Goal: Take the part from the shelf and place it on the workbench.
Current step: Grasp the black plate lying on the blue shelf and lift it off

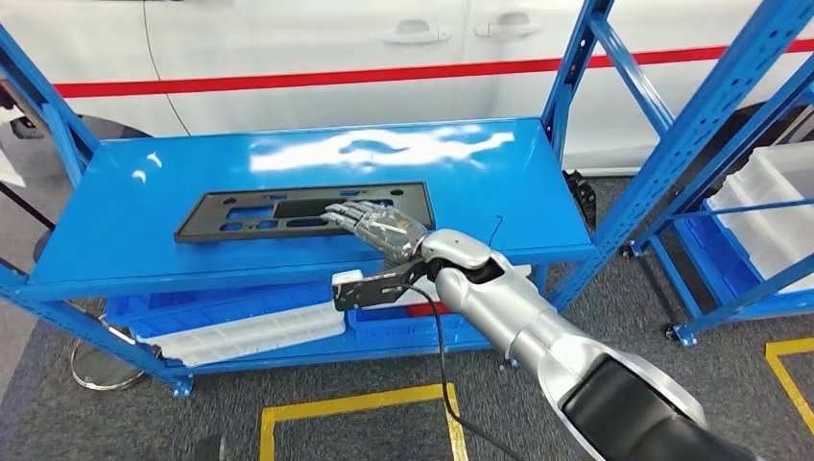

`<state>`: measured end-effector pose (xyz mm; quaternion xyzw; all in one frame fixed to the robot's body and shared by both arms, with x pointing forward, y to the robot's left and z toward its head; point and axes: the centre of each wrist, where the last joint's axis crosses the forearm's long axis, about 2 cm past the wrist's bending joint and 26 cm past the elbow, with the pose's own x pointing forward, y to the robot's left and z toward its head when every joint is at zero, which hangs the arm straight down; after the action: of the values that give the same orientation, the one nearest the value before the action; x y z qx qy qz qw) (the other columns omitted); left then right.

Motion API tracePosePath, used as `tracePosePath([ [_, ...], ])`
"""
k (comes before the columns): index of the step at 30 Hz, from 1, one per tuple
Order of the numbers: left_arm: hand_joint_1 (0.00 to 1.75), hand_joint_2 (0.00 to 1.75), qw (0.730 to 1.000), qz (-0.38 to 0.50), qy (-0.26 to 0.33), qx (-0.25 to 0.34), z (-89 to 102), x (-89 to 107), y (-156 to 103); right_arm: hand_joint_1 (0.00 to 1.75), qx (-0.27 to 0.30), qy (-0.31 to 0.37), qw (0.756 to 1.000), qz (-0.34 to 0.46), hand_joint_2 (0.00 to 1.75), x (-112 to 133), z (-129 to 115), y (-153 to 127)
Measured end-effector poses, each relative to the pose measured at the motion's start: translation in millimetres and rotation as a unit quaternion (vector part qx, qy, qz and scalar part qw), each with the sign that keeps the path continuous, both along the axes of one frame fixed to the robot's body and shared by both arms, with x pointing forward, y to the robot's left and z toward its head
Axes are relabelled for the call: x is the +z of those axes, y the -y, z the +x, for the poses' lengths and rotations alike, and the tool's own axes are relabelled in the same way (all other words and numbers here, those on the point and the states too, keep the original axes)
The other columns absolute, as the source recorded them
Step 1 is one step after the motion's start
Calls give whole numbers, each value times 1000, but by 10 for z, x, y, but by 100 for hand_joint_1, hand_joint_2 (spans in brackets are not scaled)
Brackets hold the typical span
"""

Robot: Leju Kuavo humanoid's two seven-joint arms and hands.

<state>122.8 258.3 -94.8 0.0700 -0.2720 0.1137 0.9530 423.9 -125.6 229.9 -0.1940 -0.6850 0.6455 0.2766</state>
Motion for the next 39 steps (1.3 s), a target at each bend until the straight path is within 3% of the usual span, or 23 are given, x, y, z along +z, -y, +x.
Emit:
tracePosePath([
  [20,0,0,1000,-1,-6,6,-28,-7,11,0,16,13,1000,21,0,-27,-94,-74],
  [39,0,0,1000,-6,-4,-6,21,6,11,0,24,-7,1000,13,0,-222,-215,-115],
])
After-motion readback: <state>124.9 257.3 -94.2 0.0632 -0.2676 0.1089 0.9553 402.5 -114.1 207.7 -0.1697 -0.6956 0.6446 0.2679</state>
